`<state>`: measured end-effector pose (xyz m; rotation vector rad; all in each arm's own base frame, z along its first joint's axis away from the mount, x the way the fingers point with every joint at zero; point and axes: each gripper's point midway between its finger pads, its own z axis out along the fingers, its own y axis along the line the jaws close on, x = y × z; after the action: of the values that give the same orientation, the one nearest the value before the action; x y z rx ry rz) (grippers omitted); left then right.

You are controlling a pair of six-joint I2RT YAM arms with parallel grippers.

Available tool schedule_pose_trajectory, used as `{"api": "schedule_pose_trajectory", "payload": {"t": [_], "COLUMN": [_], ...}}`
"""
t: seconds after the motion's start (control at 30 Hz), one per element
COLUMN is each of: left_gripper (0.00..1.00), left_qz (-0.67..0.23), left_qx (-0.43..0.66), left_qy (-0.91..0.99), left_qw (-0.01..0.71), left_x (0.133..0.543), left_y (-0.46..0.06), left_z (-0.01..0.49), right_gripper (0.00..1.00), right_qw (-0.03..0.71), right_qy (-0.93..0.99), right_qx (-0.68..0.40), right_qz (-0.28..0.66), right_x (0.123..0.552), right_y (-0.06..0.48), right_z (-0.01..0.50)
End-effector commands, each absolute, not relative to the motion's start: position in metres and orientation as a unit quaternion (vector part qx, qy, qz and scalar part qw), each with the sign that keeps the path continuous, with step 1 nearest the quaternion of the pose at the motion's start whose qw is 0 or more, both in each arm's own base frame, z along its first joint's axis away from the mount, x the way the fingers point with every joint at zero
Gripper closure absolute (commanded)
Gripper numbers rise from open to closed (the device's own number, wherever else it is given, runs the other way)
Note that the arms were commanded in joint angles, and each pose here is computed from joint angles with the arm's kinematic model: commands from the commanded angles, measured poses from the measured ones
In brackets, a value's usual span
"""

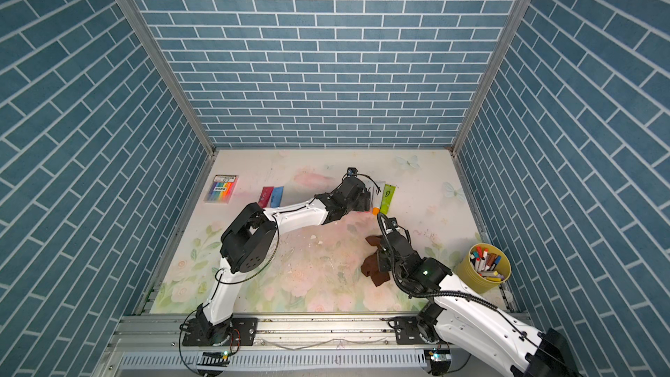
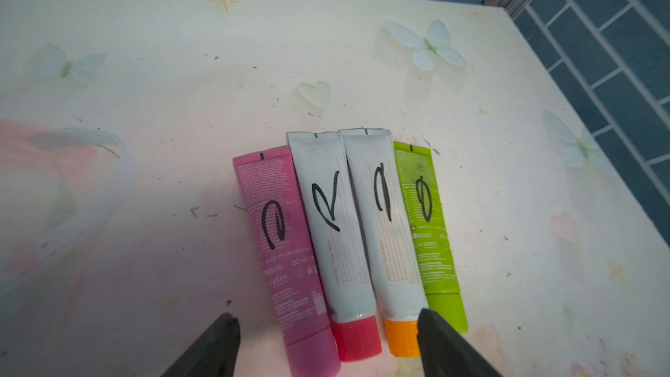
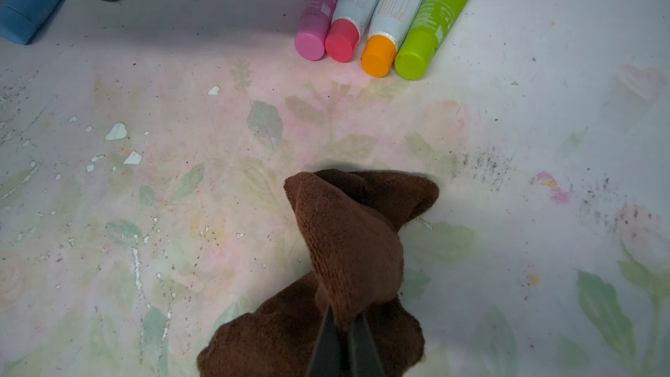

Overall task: Wipe the surface of the toothpaste tube
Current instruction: Move the toothpaste to the center of the board.

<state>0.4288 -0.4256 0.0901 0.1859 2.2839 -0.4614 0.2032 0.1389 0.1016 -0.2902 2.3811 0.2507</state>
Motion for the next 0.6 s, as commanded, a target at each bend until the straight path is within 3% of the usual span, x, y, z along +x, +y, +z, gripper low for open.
{"api": "schedule_pose_trajectory", "payload": {"t": [0.0, 0.17, 0.57], "left_gripper": [0.25, 0.38, 0.43], "left_qz": [-0.156, -0.137, -0.124], "left_qx": [0.073, 0.081, 0.092], "left_qy": [0.908, 0.915, 0.93], "left_qw": [0.382, 0.371, 0.335], "left_x": [0.437, 0.436, 0.423], "left_y": [-0.423, -0.418, -0.411], "left_z": [0.087, 0.067, 0.041], "right_gripper": [1.0, 1.0, 1.0], "right_qw": [0.351, 0.345, 0.339], "right_qy": [0.927, 0.929, 0.931], "right_qx": [-0.094, -0.093, -0.091], "right_qz": [0.092, 0.097, 0.098], "right_x": [0.204, 0.204, 0.206], "right_y": [0.134, 0.135, 0.135], "right_z": [0.099, 0.096, 0.094]}}
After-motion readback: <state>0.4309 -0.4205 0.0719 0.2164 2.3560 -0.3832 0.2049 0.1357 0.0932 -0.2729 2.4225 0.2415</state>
